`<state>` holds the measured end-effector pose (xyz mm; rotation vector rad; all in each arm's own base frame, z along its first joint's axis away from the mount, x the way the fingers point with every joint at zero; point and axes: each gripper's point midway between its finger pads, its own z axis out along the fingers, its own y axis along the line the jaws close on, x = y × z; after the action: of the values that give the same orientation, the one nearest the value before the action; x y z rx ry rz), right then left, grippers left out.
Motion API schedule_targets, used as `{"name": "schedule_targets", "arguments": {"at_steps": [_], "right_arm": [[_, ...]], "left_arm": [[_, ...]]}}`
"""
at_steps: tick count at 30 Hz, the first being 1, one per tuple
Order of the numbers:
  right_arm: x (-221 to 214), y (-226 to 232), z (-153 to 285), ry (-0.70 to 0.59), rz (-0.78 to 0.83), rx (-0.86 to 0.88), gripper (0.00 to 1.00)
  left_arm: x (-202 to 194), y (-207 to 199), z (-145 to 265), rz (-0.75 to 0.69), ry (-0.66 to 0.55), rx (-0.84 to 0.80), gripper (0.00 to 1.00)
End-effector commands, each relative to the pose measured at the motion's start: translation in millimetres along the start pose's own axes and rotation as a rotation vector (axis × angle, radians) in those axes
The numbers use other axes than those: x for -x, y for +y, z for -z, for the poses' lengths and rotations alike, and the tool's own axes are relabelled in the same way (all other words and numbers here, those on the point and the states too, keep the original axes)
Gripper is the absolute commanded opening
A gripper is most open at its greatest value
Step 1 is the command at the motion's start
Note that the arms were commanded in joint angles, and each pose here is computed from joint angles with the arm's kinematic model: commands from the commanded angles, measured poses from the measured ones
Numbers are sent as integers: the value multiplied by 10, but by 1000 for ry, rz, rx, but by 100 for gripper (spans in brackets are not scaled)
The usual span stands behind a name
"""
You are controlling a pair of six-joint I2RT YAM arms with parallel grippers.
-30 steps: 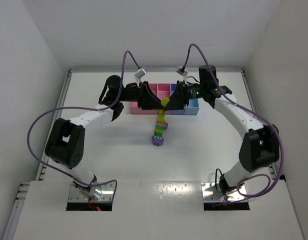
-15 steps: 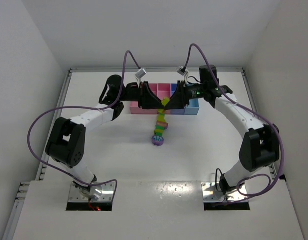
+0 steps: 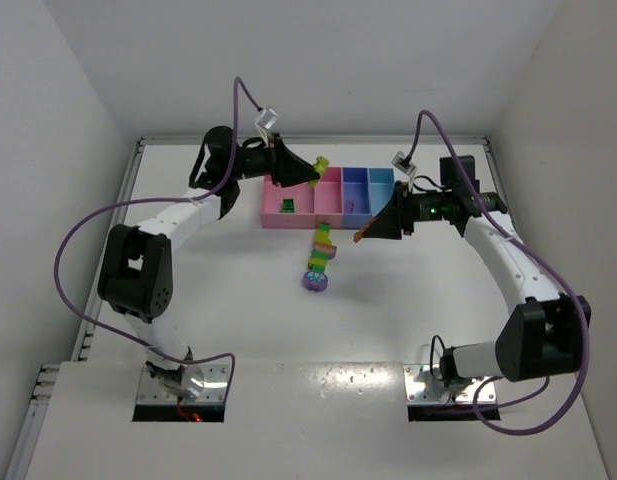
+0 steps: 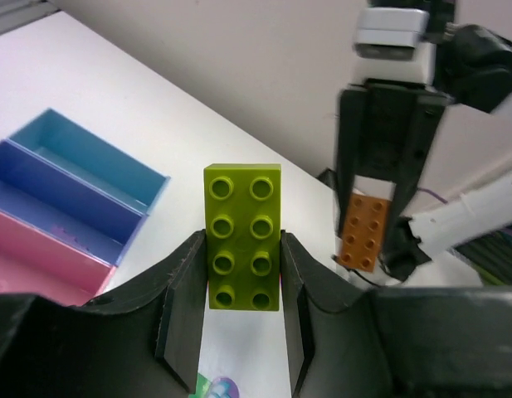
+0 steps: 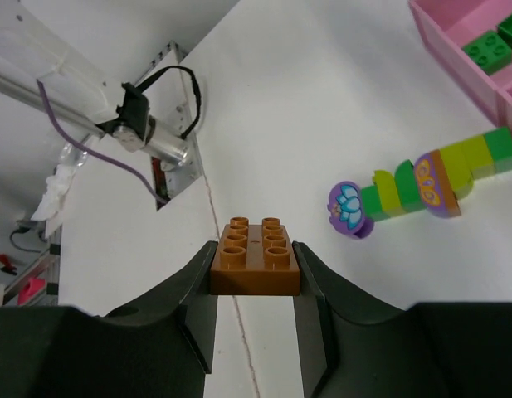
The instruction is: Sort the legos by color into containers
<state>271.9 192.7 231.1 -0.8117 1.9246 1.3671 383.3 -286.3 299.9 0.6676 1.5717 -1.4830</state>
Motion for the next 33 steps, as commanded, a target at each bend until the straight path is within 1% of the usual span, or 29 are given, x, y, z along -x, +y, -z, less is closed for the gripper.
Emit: {"name": "schedule_targets", "arguments": {"at_steps": [1,2,3,4,6,11,14,15,18,19,20,22,23,24,27,28,29,31,33], "right_arm": [[45,-28,157,-26,64,-72,0],[82,-68,237,-38,68,-106,0],[96,-107,279,-43,73,-138,0],[142,-118,354,-56,80,-170,0],[167,-155,426,-69,61,-218,0],[298,-174,615,-133,45,-333,0],[409,-182,744,-183,43,-412,0],[412,-225,781,-191,27,-438,0],[444,-191,836,-213,14,-465,0],[447,-190,871,-227,10,-474,0],[446,-204,878,-227,9,-484,0],[470,-163,916,-242,14,-491,0],[450,-161,913,-237,4,-491,0],[453,-178,941,-243,1,-499,0],[427,-162,966,-242,-13,-506,0],[436,-136,973,-246,-5,-507,0],[422,-148,994,-247,-16,-513,0],[422,-148,994,-247,-16,-514,0],[405,-145,991,-243,-24,-513,0]], "left_arm": [[7,65,-390,-146,34,86,0],[-27,109,-468,-166,54,120,0],[-145,193,-540,-150,86,159,0],[-142,220,-671,-180,77,201,0],[-201,304,-805,-166,84,248,0],[-433,586,-1293,-136,110,320,0],[-514,640,-1471,-147,117,327,0],[-636,782,-1504,-133,134,344,0],[-680,906,-1601,-114,128,345,0],[-795,1013,-1626,-101,144,352,0],[-802,1043,-1654,-97,137,350,0],[-797,1016,-1750,-93,126,327,0],[-877,1079,-1763,-79,131,331,0],[-801,1067,-1801,-90,116,324,0],[-826,1093,-1885,-89,108,320,0],[-761,1068,-1904,-98,96,315,0],[-832,1119,-1906,-90,106,320,0],[-814,1135,-1933,-94,101,317,0],[-887,1160,-1938,-76,112,312,0]]}}
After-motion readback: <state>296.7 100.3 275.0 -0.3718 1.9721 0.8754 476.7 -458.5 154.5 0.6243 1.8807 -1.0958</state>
